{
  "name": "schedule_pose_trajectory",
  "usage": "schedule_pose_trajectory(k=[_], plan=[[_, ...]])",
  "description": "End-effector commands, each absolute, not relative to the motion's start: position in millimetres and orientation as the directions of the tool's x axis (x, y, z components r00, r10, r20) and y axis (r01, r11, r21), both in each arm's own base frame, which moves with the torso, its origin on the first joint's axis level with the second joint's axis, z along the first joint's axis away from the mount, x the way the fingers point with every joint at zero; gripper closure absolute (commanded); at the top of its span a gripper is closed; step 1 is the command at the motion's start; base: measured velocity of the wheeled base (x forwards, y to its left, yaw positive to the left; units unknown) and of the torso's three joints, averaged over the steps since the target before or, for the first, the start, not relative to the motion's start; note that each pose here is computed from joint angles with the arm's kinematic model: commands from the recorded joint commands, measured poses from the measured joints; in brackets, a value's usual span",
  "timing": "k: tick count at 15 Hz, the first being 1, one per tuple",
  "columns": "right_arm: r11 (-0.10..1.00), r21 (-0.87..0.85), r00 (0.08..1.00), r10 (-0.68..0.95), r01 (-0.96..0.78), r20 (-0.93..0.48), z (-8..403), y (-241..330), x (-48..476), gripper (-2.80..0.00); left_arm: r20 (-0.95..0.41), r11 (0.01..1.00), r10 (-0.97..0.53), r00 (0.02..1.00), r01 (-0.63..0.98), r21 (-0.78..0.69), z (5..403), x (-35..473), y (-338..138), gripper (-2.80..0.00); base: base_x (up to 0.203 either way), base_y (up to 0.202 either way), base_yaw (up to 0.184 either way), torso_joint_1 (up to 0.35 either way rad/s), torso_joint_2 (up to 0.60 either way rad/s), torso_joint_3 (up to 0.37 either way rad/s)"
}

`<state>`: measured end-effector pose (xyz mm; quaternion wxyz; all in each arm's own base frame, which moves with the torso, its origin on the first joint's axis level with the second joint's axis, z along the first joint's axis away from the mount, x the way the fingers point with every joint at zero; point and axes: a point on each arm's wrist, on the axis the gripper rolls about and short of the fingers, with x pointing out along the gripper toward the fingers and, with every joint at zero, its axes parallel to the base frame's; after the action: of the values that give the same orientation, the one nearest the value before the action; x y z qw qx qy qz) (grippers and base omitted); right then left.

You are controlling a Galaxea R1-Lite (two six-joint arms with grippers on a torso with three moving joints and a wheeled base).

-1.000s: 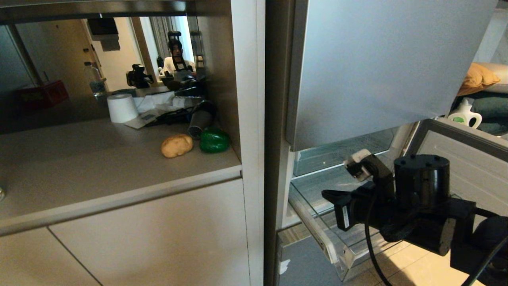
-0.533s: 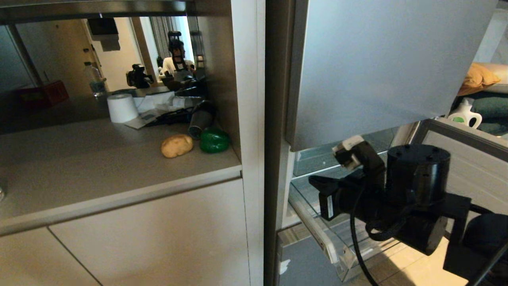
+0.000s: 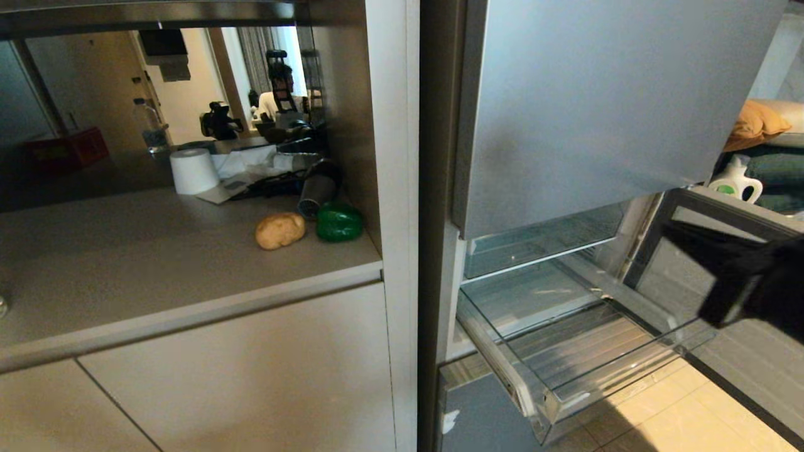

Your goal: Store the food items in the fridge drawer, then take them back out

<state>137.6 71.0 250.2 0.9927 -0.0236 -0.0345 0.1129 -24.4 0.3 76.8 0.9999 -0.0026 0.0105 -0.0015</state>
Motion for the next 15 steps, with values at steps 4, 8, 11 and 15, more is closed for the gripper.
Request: schedule_pose_trajectory(k=[4, 8, 11, 15], plan=[[0.995, 0.015, 0.946, -0.094, 0.094, 0.311, 237, -3, 19, 0.0, -0.023, 1.0, -0.002, 1.0, 0.001, -0.006, 77, -24, 0, 0.0, 0.0, 0.0, 0.0, 0.0, 0.0, 0.0], [0.986, -0.02, 0.979, -0.159, 0.163, 0.13, 145, -6, -5, 0.0, -0.023, 1.0, -0.003, 1.0, 0.003, -0.004, 77, -24, 0, 0.0, 0.0, 0.0, 0.0, 0.0, 0.0, 0.0], [0.998, -0.051, 0.998, -0.028, 0.025, -0.054, 96, -2, 3, 0.0, -0.023, 1.0, -0.003, 1.0, 0.003, -0.004, 77, -24, 0, 0.0, 0.0, 0.0, 0.0, 0.0, 0.0, 0.0], [0.998, 0.02, 0.984, 0.059, -0.057, -0.17, 83, 0, 1, 0.0, -0.023, 1.0, -0.003, 1.0, 0.003, -0.004, 77, -24, 0, 0.0, 0.0, 0.0, 0.0, 0.0, 0.0, 0.0]])
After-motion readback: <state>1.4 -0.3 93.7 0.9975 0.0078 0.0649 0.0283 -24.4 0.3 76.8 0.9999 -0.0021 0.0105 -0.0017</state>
